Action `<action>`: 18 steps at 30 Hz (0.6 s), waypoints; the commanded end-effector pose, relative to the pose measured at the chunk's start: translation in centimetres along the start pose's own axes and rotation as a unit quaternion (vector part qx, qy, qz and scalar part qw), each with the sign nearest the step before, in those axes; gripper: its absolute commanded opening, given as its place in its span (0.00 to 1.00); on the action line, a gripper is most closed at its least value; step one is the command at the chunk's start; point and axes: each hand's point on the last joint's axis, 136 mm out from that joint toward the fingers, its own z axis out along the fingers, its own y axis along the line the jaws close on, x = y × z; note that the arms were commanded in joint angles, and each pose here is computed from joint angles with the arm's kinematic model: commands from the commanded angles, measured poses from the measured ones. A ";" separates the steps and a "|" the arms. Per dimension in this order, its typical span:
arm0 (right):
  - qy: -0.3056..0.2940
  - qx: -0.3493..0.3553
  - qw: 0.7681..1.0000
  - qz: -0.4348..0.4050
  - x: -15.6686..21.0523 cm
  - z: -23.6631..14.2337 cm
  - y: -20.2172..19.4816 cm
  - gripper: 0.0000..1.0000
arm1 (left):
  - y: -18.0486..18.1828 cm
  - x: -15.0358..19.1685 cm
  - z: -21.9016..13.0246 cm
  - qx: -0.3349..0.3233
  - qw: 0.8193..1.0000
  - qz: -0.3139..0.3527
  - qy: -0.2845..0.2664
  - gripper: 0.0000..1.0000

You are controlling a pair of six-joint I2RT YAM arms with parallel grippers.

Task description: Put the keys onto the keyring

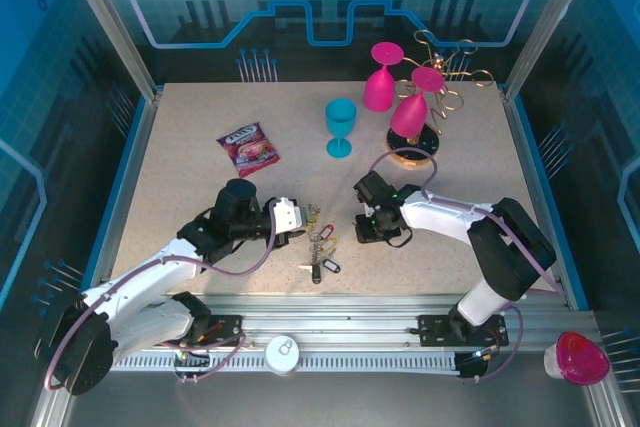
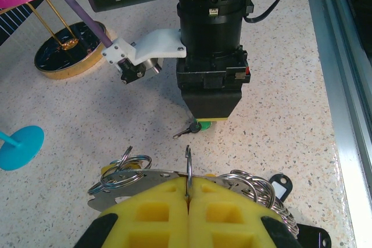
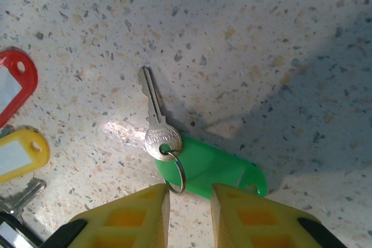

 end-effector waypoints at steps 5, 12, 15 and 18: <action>-0.013 -0.020 1.000 0.011 -1.4 0.1 1.0 0.24 | -0.2 -0.8 0.0 0.001 0.999 0.027 -0.021 0.00; -0.003 -0.026 1.000 0.009 -1.4 0.6 1.3 0.18 | -0.2 -0.7 0.0 0.002 0.999 0.025 -0.020 0.00; -0.001 -0.031 0.999 0.009 -1.5 0.7 1.5 0.16 | -0.2 -0.6 0.1 0.002 0.999 0.026 -0.019 0.00; 0.001 -0.030 0.999 0.009 -1.5 0.8 1.4 0.12 | -0.2 -0.6 0.2 0.002 0.999 0.026 -0.019 0.00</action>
